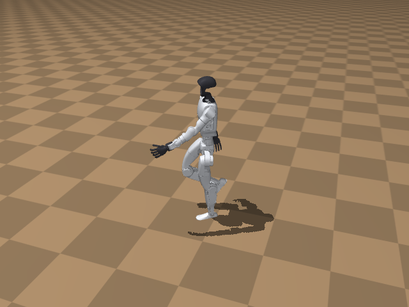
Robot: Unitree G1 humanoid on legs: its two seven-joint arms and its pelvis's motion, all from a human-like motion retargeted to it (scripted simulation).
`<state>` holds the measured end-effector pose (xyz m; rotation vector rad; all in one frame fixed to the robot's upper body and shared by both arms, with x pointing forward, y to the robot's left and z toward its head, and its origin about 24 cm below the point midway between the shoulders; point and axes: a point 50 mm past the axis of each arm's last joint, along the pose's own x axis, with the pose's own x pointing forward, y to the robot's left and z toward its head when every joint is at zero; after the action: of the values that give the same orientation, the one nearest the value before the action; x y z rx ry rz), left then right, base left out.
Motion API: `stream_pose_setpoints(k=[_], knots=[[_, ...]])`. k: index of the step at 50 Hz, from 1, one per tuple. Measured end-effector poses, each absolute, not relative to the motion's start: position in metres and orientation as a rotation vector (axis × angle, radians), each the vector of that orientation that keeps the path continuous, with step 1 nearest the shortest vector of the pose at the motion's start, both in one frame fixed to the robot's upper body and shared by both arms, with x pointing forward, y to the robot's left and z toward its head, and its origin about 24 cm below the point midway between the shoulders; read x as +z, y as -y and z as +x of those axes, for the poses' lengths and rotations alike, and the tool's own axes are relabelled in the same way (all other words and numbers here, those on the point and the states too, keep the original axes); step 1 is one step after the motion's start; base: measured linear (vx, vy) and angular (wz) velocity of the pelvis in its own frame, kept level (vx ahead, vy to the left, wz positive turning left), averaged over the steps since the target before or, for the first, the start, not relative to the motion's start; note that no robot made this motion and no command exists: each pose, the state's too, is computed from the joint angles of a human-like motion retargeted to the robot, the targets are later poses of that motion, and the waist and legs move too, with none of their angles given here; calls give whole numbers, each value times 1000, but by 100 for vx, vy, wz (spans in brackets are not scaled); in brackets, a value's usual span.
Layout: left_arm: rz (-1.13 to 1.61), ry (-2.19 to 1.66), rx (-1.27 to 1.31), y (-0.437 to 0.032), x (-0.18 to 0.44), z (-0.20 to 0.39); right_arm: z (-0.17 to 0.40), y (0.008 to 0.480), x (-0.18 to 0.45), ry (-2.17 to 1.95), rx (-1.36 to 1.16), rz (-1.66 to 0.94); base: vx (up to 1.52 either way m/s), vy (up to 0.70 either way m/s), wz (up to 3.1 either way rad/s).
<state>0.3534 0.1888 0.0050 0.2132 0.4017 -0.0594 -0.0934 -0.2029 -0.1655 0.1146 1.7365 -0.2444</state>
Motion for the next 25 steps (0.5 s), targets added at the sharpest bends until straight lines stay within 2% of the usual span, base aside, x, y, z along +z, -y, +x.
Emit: stream_pose_setpoints(k=[6, 12, 15, 19, 22, 25], knots=[[285, -96, -23, -176, 118, 411, -155, 179, -149, -1826, -286, 269, 46, -3, 175], [178, 16, -62, -154, 141, 417, -142, 171, -155, -1811, -164, 231, 45, -10, 134], [142, 4, -93, -142, 115, 407, -113, 181, -163, -1747, -165, 159, 49, -12, 170], [143, -149, -93, -138, 41, 374, -49, 207, -172, -1637, -185, -26, 50, -18, 144], [185, -448, -108, -150, -42, 317, 22, 224, -172, -1442, -269, -86, 45, -22, 40], [258, -872, -206, -176, -119, 223, 103, 236, -157, -1244, -293, -92, 33, -24, 99]])
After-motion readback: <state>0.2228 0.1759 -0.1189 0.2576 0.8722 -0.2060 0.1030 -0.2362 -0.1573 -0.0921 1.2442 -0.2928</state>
